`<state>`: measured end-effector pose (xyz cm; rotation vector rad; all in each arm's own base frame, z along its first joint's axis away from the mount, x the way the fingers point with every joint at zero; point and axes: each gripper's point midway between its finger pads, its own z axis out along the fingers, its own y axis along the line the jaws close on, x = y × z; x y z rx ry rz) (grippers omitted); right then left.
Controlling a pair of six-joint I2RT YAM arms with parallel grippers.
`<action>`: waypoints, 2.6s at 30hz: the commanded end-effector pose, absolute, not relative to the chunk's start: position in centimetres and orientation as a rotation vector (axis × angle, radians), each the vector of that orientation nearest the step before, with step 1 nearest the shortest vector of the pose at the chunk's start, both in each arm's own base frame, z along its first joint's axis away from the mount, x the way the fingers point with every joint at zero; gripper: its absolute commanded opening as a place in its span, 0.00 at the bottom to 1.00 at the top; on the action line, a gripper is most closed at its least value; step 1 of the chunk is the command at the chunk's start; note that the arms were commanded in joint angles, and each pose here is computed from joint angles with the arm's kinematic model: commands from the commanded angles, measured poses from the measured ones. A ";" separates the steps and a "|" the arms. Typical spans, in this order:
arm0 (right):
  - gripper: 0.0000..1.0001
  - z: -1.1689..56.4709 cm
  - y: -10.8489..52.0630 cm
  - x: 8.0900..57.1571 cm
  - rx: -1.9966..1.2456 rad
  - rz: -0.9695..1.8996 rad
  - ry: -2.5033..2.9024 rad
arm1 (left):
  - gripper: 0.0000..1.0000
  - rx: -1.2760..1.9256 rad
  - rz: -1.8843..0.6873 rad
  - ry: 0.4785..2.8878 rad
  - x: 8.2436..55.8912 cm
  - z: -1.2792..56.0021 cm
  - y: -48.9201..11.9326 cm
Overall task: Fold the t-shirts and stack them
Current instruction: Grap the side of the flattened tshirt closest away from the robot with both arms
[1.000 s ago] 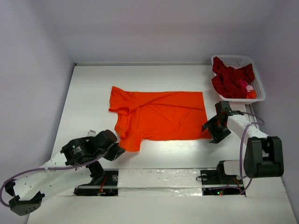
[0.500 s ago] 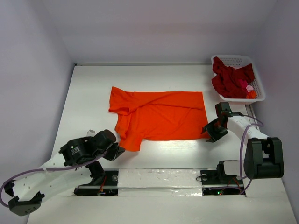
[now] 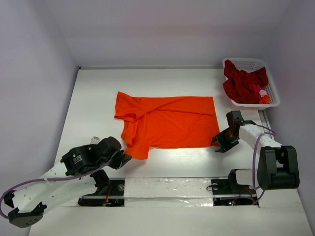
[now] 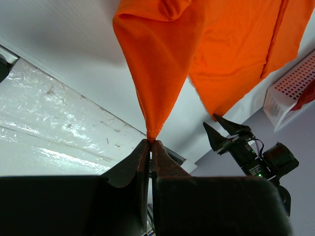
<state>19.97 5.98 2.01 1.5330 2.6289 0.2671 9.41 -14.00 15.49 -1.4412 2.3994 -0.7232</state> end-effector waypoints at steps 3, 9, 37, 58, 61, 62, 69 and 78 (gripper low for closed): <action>0.52 2.4 6.2 20.6 1.566 0.323 2.577 | 0.00 -1.651 -0.811 2.254 10.4 17.4 -13.9; 0.52 2.7 6.5 21.4 1.580 0.357 2.550 | 0.00 -1.652 -0.817 2.258 10.2 17.3 -13.9; 0.48 2.3 8.3 21.4 1.604 0.492 2.543 | 0.00 -1.649 -0.843 2.252 10.2 17.6 -13.9; 0.35 2.0 9.6 22.2 1.600 0.542 2.535 | 0.00 -1.653 -0.848 2.252 10.1 17.6 -13.8; 0.25 1.9 9.8 22.2 1.587 0.540 2.551 | 0.00 -1.653 -0.850 2.250 10.1 17.6 -13.8; 0.18 1.9 9.8 22.1 1.588 0.539 2.553 | 0.00 -1.655 -0.848 2.249 10.1 17.6 -13.8; 0.02 1.7 9.9 22.0 1.589 0.543 2.556 | 0.00 -1.658 -0.853 2.245 10.2 17.7 -13.8; 0.00 3.3 10.3 22.3 1.554 0.571 2.566 | 0.00 -1.664 -0.882 2.197 10.8 18.9 -13.8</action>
